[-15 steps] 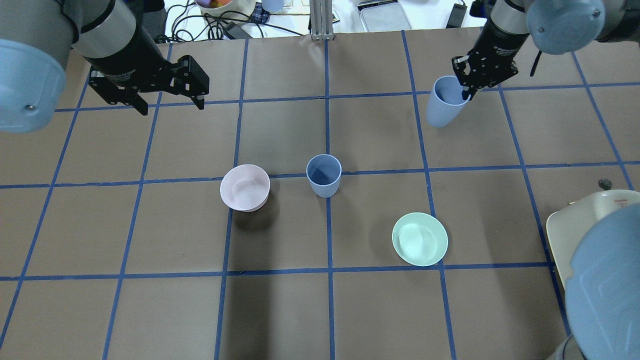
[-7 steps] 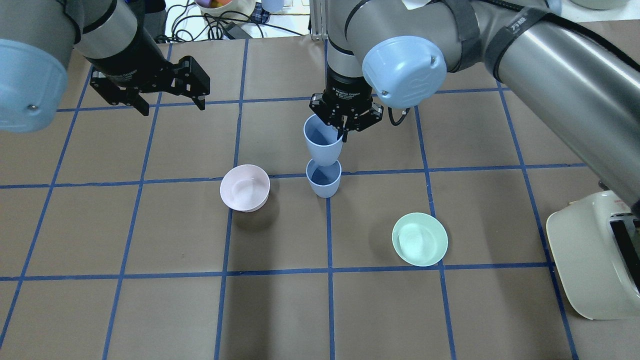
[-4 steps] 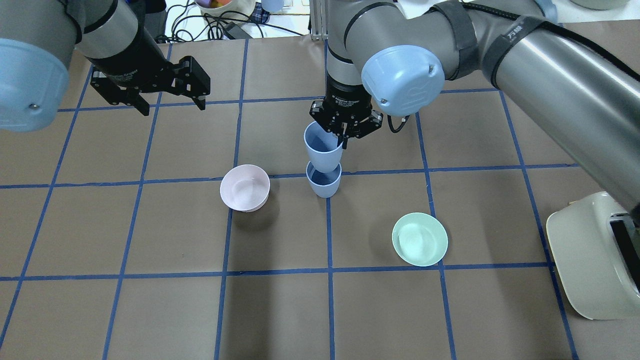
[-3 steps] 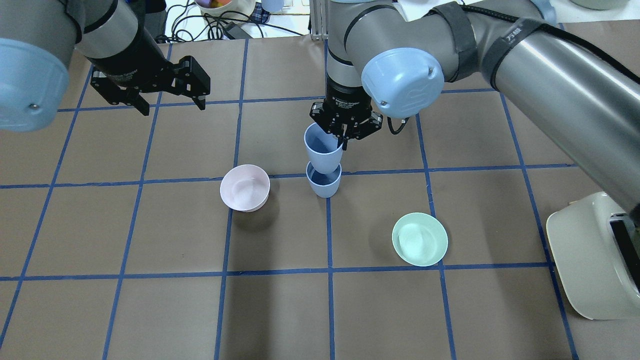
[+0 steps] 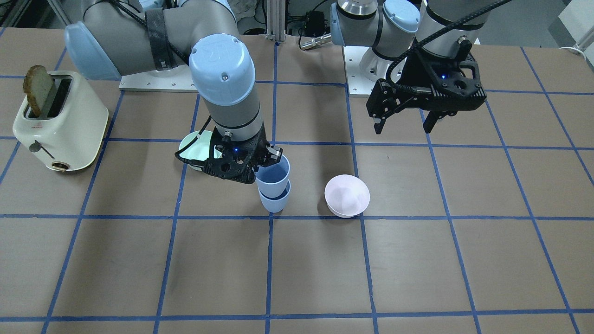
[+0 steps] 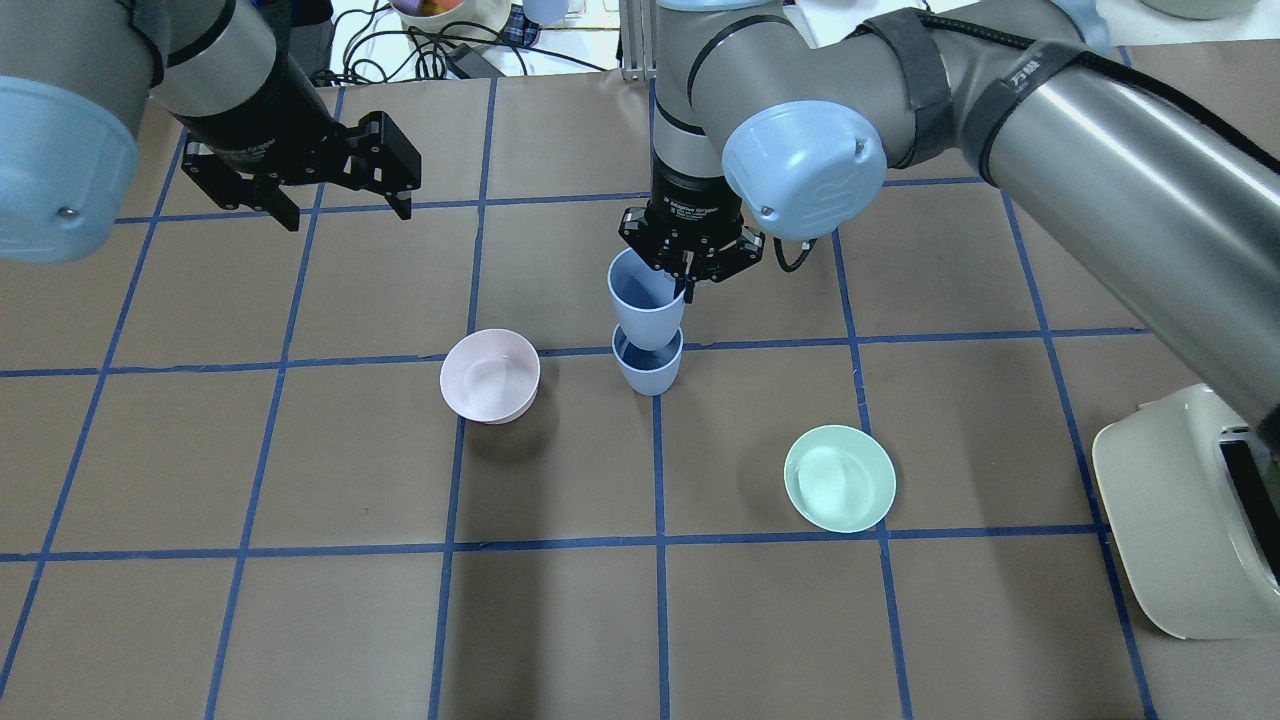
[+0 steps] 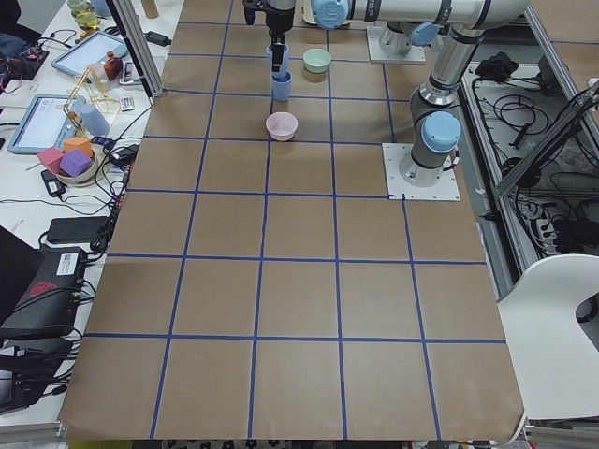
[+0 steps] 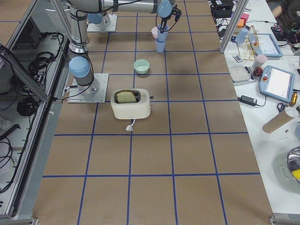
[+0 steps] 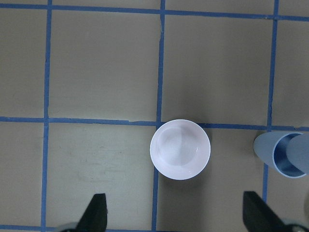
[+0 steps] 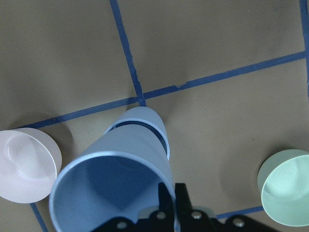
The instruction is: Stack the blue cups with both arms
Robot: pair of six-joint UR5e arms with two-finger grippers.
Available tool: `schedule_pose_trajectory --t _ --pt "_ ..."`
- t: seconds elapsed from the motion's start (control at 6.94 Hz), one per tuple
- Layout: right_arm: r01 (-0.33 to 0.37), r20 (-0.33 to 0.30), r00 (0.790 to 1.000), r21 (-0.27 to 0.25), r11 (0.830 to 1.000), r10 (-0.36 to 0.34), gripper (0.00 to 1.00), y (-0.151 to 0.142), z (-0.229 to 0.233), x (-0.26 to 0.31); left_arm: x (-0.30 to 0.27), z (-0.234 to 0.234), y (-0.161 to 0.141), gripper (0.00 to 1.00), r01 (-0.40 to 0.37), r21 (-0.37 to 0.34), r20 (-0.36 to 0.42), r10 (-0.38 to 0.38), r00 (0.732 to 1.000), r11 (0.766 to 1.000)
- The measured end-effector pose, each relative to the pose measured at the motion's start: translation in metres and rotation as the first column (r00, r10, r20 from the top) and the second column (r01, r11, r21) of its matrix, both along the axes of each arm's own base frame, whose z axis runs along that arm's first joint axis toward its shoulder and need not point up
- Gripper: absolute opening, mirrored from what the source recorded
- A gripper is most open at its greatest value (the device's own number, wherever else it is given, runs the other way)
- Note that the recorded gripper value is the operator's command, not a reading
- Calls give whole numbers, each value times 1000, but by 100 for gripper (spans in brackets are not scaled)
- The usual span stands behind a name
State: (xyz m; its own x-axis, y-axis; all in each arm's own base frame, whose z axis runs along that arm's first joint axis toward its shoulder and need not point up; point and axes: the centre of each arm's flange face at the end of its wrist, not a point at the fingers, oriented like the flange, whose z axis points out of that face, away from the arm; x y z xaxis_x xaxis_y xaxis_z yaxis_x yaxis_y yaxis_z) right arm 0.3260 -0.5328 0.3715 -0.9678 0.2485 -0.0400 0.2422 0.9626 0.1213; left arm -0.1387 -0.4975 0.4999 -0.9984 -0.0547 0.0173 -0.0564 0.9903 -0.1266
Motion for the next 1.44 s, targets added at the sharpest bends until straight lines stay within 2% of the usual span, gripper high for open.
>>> schedule_pose_trajectory --t 0.14,0.29,0.43,0.58,1.01,1.3,1.44 --pt "-3 -1 1000 4 1000 3 0 0 -3 2 0 1 1 100 0 -2 0 0 1000 1000" --pt "-4 -2 1000 9 1000 4 25 1 -5 2 0 2 1 100 0 -3 0 0 1000 1000" --pt "-5 -4 1000 15 1000 5 64 2 -8 2 0 2 2 100 0 -4 -1 0 1000 1000" --pt "-7 -6 1000 19 1000 7 73 2 -10 2 0 2 2 100 0 -4 -1 0 1000 1000" --pt "-10 2 1000 -7 1000 10 76 -1 -6 0 0 3 2 100 0 -5 -1 0 1000 1000" --pt "-81 -7 997 -52 995 81 88 -18 8 -23 0 2 2 100 0 -3 -2 0 1000 1000" --pt "-124 -26 992 -79 989 122 96 -37 19 -58 0 2 2 100 0 -3 -2 0 1000 1000"
